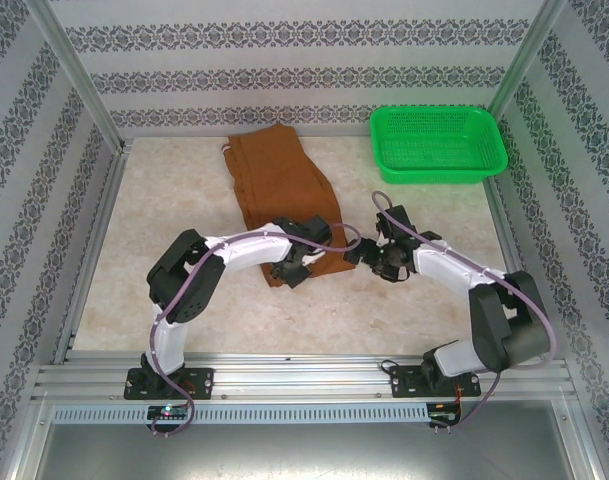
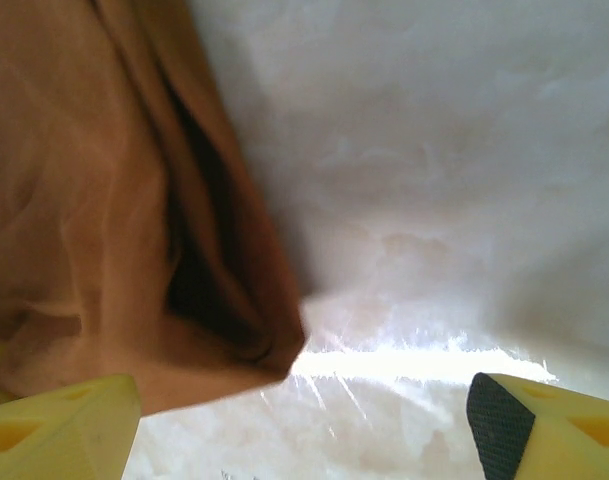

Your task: Roll up the long pants

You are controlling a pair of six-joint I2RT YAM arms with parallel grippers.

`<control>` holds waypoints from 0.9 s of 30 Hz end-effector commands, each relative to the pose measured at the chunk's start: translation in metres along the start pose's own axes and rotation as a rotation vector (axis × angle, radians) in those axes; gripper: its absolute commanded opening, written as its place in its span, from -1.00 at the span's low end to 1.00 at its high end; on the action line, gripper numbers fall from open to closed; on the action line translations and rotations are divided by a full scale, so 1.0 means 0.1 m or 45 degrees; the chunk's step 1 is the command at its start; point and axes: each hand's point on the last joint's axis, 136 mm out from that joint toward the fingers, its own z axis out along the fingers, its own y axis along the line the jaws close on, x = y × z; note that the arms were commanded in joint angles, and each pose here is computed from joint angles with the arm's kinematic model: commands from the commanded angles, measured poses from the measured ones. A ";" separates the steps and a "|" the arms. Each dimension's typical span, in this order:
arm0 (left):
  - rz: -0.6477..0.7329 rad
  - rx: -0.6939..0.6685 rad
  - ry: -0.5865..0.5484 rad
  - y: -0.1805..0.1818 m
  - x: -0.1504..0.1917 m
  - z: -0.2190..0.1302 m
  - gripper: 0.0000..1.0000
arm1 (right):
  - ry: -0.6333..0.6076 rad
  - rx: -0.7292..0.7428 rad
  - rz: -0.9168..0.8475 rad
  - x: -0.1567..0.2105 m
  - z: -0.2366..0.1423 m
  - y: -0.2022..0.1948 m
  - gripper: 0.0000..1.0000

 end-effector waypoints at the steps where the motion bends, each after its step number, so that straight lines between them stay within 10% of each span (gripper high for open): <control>1: -0.017 0.185 0.074 -0.29 0.09 -0.24 -1.00 | 0.013 -0.007 0.026 0.15 -0.09 -0.03 0.73; 27: -0.270 0.378 0.128 0.45 -0.21 -0.54 -1.00 | -0.080 -0.177 -0.034 -0.37 -0.14 0.68 0.68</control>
